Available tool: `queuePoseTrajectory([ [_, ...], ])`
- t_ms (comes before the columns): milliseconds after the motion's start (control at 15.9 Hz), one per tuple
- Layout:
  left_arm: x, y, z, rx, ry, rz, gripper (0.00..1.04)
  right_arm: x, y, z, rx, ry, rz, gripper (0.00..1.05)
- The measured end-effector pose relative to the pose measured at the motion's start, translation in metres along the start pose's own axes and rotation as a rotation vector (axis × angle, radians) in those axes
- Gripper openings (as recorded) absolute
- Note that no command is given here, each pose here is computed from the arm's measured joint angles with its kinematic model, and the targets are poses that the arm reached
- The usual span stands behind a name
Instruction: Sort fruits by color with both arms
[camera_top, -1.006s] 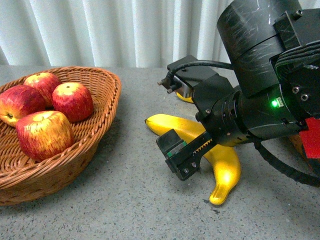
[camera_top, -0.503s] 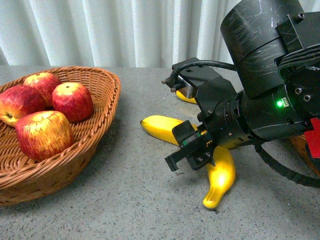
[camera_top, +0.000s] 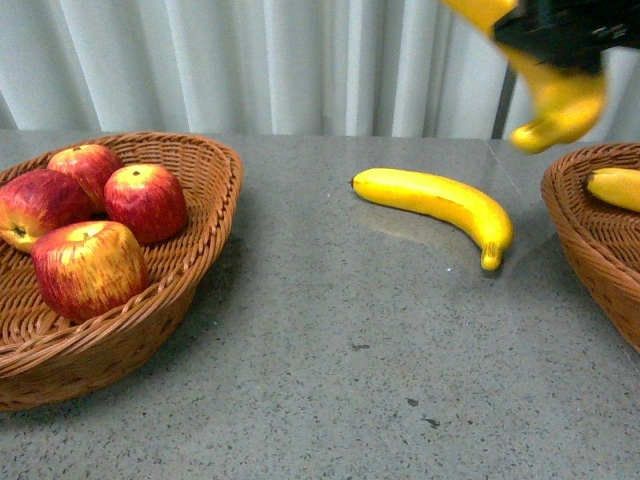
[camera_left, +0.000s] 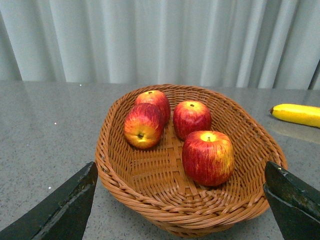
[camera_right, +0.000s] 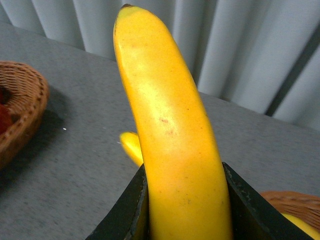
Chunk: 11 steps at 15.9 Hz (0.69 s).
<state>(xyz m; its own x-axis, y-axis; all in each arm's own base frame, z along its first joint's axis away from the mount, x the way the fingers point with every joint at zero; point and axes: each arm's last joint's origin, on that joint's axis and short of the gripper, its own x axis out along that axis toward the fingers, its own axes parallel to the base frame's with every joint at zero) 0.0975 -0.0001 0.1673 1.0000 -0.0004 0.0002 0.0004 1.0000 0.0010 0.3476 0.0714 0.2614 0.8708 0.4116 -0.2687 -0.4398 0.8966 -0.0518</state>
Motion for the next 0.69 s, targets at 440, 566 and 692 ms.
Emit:
queuePoseTrajectory([
  [440, 0.000, 0.000, 0.000, 0.000, 0.000, 0.000, 0.98, -0.076, -0.105, -0.079, -0.125, 0.284, -0.210, 0.33],
  [566, 0.000, 0.000, 0.000, 0.000, 0.000, 0.000, 0.98, -0.073, -0.100, -0.080, -0.138, 0.287, -0.187, 0.48],
  [692, 0.000, 0.000, 0.000, 0.000, 0.000, 0.000, 0.98, -0.069, -0.093, -0.077, -0.146, 0.284, -0.168, 0.72],
])
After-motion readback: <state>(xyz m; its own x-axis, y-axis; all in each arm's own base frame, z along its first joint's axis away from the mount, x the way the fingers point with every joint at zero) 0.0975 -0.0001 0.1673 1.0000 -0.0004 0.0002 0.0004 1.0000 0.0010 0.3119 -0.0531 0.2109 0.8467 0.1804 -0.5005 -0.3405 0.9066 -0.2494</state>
